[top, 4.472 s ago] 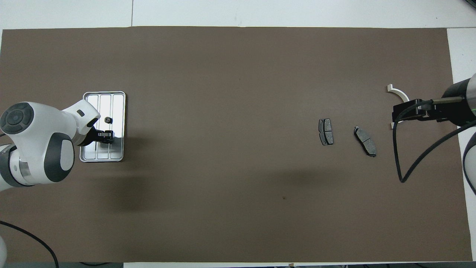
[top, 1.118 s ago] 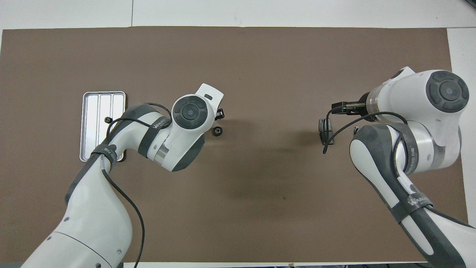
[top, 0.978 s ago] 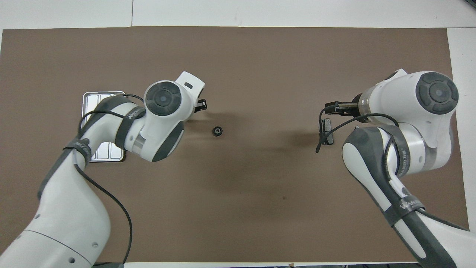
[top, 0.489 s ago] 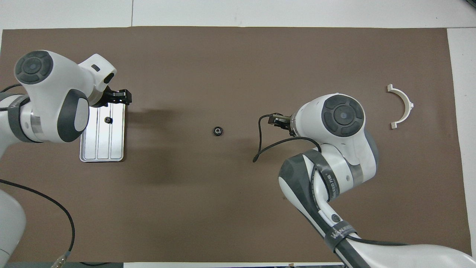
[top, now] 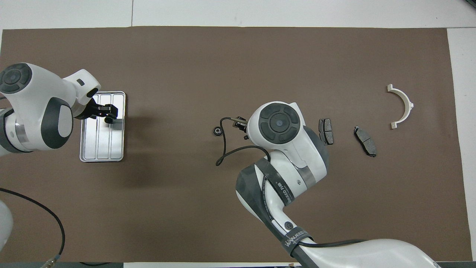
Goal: Place bearing gear from tray to pile
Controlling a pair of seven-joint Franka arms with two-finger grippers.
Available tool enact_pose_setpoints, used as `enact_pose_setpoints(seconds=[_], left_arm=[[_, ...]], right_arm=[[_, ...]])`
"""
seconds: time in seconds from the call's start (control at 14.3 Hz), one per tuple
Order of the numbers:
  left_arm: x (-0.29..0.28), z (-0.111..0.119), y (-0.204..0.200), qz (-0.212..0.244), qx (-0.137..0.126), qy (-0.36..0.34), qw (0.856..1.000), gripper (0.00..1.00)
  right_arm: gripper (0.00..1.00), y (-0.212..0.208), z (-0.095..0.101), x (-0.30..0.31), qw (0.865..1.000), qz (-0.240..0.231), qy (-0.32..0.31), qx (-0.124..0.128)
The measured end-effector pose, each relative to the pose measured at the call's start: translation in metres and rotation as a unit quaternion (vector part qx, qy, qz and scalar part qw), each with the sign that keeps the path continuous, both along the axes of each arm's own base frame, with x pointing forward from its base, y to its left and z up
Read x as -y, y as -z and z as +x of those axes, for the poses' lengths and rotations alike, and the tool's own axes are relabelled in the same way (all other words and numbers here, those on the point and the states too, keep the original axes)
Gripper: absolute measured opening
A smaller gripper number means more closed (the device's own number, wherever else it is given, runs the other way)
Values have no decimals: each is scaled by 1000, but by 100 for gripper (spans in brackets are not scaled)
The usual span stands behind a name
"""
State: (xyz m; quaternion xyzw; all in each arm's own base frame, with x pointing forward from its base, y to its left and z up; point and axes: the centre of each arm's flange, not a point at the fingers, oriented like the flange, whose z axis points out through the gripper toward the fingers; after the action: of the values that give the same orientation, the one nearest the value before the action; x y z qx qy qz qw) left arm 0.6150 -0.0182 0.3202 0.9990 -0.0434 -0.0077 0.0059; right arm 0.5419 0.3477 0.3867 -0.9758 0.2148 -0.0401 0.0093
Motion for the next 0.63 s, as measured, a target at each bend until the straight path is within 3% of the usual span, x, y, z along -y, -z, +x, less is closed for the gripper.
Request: enact_pose_setpoints(seconds=[0.35,0.63], left_arm=[[-3,-13,15,0,6,2,1000,71],[0,-11,11,-1,20,5,1000,70]], right_arm=[[100,28,12,-68,999,-23,46,-7],[100,45,37,-94,997,-33,68,-12]])
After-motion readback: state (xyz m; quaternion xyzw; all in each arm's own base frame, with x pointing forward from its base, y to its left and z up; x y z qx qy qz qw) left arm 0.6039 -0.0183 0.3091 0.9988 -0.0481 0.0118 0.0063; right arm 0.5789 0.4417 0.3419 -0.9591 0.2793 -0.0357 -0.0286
